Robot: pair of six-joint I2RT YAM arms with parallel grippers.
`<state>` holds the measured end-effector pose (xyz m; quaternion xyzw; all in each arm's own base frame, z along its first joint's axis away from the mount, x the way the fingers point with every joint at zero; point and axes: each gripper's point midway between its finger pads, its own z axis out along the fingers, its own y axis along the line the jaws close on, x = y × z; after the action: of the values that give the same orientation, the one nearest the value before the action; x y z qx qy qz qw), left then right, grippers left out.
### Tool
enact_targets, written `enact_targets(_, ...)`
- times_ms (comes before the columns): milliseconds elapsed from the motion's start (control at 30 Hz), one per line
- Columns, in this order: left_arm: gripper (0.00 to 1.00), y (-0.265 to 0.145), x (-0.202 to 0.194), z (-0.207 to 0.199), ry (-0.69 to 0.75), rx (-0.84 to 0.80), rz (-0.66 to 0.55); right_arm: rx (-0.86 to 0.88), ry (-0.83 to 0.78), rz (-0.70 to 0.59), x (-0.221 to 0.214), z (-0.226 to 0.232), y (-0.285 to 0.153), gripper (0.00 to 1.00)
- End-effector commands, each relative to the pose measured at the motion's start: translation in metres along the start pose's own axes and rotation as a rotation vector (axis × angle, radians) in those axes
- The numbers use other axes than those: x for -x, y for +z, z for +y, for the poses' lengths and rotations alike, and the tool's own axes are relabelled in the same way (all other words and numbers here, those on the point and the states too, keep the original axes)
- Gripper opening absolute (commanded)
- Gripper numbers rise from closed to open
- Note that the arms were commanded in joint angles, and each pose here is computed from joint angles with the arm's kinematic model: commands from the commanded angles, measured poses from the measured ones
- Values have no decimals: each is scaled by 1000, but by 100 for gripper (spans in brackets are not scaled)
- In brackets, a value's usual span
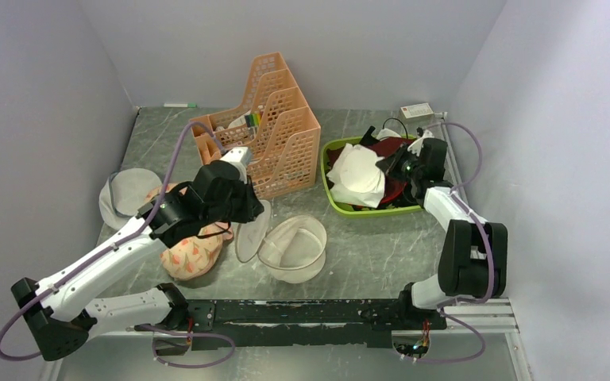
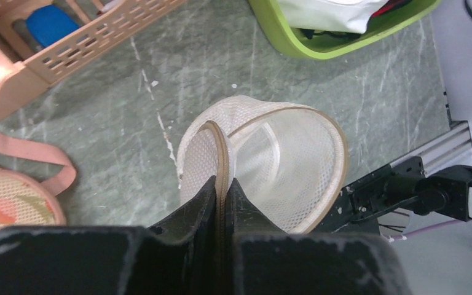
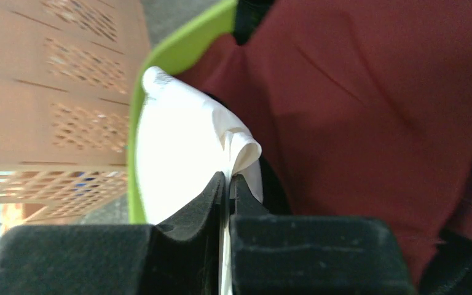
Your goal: Unzip the laundry bag and remove the bra
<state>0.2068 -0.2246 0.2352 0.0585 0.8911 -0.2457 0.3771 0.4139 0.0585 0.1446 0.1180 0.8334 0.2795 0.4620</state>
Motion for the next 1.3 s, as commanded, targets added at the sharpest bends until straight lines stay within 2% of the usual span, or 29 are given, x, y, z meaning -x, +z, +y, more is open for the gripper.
enact_targets(0,19,0,17,-32,40,-136,-13,-107,-65,10,-8,-32,4,0)
enact_targets(33,20,2,17,-34,44,-144,-9,-109,-75,15,-7,-32,3,1)
enact_targets(233,23,21,15,-48,47,-163,30,-120,-140,-59,28,-8,-26,36)
enact_targets(333,22,27,17,-48,69,-53,-21,-114,-173,-103,43,8,-47,48)
enact_targets(400,23,26,10,-62,108,-5,-54,-103,-187,-126,49,18,-61,53)
enact_targets(500,19,37,-5,-73,171,136,-101,-42,-197,-162,57,44,-85,53)
enact_targets(633,21,48,-19,-70,259,309,-169,25,-218,-201,68,72,-110,54)
enact_targets(800,21,74,-46,-89,416,418,-165,37,-255,-257,81,91,-138,54)
enact_targets(967,26,105,-79,-80,559,582,-112,34,-273,-282,81,97,-153,54)
enact_targets(1033,30,118,-93,-83,606,574,-73,50,-278,-289,80,102,-158,54)
enact_targets(1167,45,137,-116,-99,681,452,-18,68,-283,-303,81,108,-166,54)
enact_targets(1267,49,143,-127,-110,687,347,7,69,-296,-326,87,114,-173,55)
